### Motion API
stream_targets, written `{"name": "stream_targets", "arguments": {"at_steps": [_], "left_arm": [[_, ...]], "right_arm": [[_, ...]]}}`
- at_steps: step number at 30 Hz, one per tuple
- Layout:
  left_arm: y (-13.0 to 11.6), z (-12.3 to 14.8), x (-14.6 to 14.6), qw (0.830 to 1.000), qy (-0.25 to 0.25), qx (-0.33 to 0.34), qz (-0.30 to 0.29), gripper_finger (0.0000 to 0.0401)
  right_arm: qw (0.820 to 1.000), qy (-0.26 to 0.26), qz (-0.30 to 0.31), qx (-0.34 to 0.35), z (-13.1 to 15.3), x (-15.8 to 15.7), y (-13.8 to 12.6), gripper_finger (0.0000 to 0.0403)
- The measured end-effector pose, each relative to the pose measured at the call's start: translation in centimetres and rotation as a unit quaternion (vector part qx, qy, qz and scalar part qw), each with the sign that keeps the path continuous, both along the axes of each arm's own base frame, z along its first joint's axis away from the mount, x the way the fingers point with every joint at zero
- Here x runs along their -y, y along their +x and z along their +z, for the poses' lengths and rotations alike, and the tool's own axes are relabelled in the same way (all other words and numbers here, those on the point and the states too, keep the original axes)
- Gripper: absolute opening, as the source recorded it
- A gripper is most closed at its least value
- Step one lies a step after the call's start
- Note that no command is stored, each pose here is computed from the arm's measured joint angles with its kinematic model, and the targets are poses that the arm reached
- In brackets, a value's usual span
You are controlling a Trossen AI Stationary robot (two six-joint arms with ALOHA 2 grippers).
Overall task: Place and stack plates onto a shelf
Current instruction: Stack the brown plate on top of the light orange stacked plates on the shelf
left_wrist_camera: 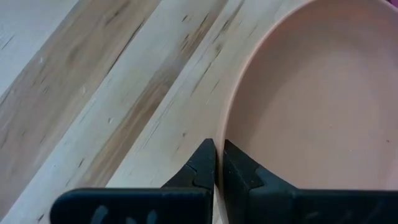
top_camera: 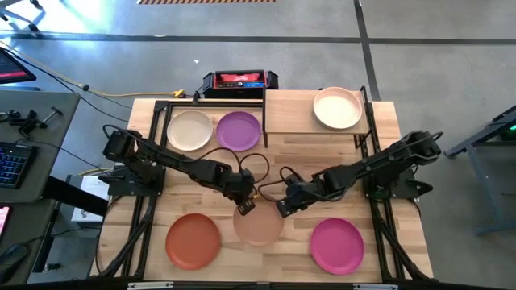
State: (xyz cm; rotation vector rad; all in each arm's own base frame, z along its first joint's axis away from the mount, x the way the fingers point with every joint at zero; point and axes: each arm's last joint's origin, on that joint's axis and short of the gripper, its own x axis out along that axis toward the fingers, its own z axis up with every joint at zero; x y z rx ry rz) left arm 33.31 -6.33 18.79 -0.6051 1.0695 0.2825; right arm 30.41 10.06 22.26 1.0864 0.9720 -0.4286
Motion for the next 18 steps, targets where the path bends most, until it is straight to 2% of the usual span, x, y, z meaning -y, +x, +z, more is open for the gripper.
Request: {"name": "stream_targets", "arguments": {"at_steps": [18], "left_arm": [[0.72, 0.42, 0.07, 0.999, -0.005, 0.043, 0.013, 0.0001]], "right_arm": [[1.000, -0.011, -0.011, -0.012, -0.74, 0.02, 0.23, 0.0083]]}}
